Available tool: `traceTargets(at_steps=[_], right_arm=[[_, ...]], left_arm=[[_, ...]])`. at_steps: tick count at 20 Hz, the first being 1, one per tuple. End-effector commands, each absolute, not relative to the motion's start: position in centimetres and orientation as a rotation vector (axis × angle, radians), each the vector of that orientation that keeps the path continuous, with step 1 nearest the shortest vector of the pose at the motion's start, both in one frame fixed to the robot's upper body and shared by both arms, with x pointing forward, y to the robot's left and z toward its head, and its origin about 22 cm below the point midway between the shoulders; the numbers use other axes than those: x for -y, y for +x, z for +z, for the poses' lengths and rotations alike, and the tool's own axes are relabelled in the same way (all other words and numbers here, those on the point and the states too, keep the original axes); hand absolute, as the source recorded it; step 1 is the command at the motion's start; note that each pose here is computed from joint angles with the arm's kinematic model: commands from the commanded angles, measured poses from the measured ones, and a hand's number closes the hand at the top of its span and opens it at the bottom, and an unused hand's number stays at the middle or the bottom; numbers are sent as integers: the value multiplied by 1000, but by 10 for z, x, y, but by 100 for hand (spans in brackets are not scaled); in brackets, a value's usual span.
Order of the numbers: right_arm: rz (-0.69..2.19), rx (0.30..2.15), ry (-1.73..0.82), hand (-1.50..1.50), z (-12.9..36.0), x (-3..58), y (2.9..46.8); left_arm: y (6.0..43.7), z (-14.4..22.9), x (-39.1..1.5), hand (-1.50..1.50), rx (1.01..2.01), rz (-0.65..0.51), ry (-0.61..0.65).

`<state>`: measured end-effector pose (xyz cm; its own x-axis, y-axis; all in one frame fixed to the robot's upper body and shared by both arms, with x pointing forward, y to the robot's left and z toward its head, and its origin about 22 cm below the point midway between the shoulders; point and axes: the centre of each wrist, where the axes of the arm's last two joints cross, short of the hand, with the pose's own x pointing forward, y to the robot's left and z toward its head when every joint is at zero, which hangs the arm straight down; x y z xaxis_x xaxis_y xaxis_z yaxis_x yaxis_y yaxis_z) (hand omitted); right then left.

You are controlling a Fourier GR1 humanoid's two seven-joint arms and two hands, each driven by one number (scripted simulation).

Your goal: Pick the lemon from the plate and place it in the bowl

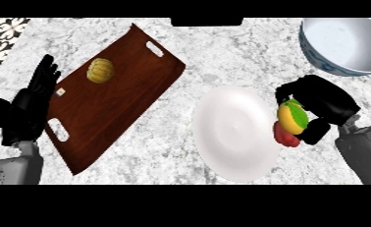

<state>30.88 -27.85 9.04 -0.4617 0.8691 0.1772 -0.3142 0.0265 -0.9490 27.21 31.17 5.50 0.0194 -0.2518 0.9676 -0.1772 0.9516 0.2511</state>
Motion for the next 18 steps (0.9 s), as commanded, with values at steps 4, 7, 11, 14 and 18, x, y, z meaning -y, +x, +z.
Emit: traceTargets(at_steps=[4,7,11,14,18], right_arm=[[1326,1683,-896,150,175,323,299],[1087,1806,-900,150,207,337,298],[985,1829,-857,150,240,363,286],[911,1774,-870,150,270,385,300],[878,1777,-831,150,247,403,319]], left_arm=[[264,47,-302,0,1552,-47,352],[262,42,-313,0,1547,-41,355],[275,51,-310,0,1562,-62,333],[269,49,-304,0,1566,-62,348],[262,57,-308,0,1596,-63,333]])
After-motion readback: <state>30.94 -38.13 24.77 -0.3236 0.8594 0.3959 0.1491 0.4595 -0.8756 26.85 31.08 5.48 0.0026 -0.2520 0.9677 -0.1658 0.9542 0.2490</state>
